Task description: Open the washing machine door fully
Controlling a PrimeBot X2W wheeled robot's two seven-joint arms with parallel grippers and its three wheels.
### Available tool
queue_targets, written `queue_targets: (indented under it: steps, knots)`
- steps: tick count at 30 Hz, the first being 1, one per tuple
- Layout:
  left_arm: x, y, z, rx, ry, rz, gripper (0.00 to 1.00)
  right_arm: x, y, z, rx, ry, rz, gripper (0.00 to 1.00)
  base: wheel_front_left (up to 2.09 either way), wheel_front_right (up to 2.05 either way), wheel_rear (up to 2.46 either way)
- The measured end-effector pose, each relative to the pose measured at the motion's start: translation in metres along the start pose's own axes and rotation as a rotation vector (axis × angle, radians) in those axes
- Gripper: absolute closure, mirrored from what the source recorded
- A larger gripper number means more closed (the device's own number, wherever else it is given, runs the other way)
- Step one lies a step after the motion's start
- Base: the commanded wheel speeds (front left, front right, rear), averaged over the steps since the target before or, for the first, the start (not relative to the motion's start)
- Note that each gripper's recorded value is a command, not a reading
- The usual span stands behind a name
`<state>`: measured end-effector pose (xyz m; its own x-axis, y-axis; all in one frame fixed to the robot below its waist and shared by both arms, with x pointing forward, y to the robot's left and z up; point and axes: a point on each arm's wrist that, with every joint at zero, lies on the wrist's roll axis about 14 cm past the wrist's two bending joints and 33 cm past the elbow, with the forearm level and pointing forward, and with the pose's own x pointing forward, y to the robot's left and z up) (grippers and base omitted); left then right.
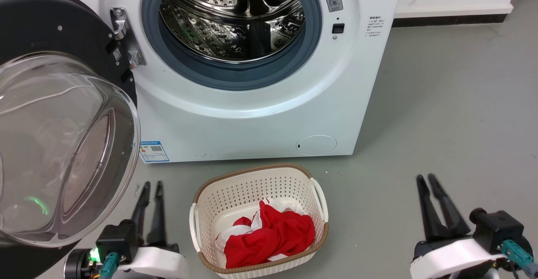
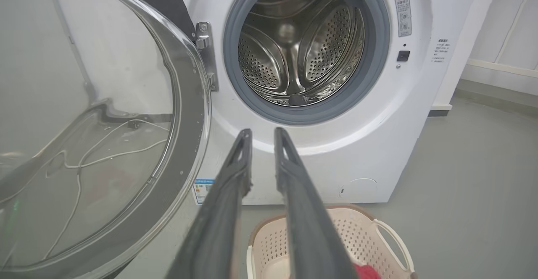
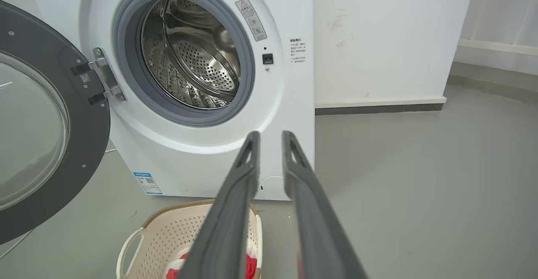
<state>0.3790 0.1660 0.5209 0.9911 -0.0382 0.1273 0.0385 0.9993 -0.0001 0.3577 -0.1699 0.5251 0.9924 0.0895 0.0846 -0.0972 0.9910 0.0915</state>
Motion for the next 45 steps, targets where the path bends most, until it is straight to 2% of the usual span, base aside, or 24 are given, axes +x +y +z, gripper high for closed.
queue_targets:
  steps: [14,45]
  knots:
    - [-0.003,0.014,-0.019,-0.288,0.096,0.077,1.00,-0.002,-0.009,-0.013,0.284,0.034,-0.048,1.00,0.00,0.00,0.00]
    - [-0.002,0.024,-0.031,-0.785,0.157,0.149,1.00,0.008,-0.022,-0.019,0.746,0.038,-0.110,1.00,0.00,0.00,0.00]
